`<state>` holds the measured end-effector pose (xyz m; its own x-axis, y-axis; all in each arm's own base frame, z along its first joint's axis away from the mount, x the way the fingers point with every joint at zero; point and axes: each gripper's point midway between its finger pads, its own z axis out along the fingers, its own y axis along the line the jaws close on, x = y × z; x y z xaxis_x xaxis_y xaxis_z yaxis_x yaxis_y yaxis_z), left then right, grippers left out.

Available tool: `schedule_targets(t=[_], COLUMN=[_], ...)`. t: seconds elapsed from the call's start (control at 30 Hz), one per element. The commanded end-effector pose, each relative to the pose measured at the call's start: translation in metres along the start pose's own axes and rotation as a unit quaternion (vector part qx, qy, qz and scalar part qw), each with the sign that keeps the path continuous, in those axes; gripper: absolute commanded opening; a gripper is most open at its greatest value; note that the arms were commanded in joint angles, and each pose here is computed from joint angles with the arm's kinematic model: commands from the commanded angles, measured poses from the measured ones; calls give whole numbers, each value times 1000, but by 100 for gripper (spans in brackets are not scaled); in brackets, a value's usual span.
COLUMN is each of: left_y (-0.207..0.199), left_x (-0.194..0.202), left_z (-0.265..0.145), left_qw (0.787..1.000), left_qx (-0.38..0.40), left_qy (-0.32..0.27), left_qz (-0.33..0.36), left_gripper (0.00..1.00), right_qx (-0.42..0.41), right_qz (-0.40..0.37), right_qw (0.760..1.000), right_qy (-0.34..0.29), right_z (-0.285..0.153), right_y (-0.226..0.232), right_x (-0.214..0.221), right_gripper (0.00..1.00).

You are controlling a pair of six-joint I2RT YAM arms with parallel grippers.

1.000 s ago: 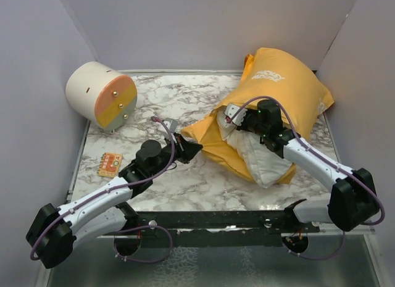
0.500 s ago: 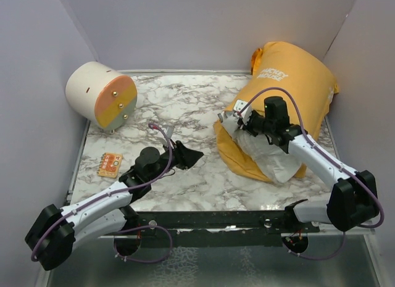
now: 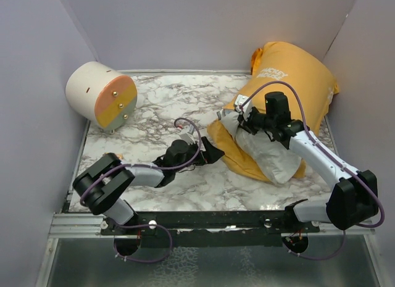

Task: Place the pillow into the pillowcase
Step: Stuff the pillow into the pillowcase.

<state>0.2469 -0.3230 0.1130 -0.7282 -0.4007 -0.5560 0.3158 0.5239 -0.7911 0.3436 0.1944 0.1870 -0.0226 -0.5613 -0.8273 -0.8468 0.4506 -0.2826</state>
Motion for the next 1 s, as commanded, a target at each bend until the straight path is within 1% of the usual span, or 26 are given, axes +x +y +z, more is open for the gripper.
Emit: schedule_targets(t=[0.0,0.13,0.27,0.33,0.43,0.47,0.53,0.67,0.73,0.77,0.83,0.93,0.97], left_y=[-20,-11,0,14,35,41,43,35,32,33,34,35,35], left_x=[-21,-12,-4,0,9,11,11,7,8,9,13,17,18], left_z=[36,64,85,91,99,102,110,128,138,141,147,156,158], left_qw=[998,998,999,998,997,996,996,996,997,997,997,997,997], left_qx=[19,22,6,-15,-53,-63,-63,-37,-30,-29,-27,-22,-19], left_qy=[-51,-49,-49,-48,-41,-39,-43,-54,-50,-48,-41,-35,-33], left_qz=[20,-17,-24,-31,-43,-44,-49,-56,-58,-61,-66,-69,-70], left_gripper=[99,99,98,94,83,82,83,88,87,83,71,50,39], right_qx=[6,2,4,10,10,7,2,-2,0,0,0,4,7], right_qz=[-3,-1,-2,-4,-4,-4,-1,1,0,-1,0,0,0], right_qw=[999,999,999,999,999,999,999,999,999,999,999,999,999], right_qy=[-36,-38,-39,-41,-44,-46,-51,-54,-54,-54,-54,-54,-54], right_z=[-6,-6,-8,-10,-12,-12,-13,-13,-14,-15,-15,-16,-16], right_y=[-10,-9,-10,-12,-13,-12,-11,-9,-10,-10,-10,-12,-14], right_x=[-29,-30,-33,-35,-40,-41,-44,-46,-47,-47,-48,-49,-50], right_gripper=[3,3,3,3,3,3,3,3,3,3,3,3,3])
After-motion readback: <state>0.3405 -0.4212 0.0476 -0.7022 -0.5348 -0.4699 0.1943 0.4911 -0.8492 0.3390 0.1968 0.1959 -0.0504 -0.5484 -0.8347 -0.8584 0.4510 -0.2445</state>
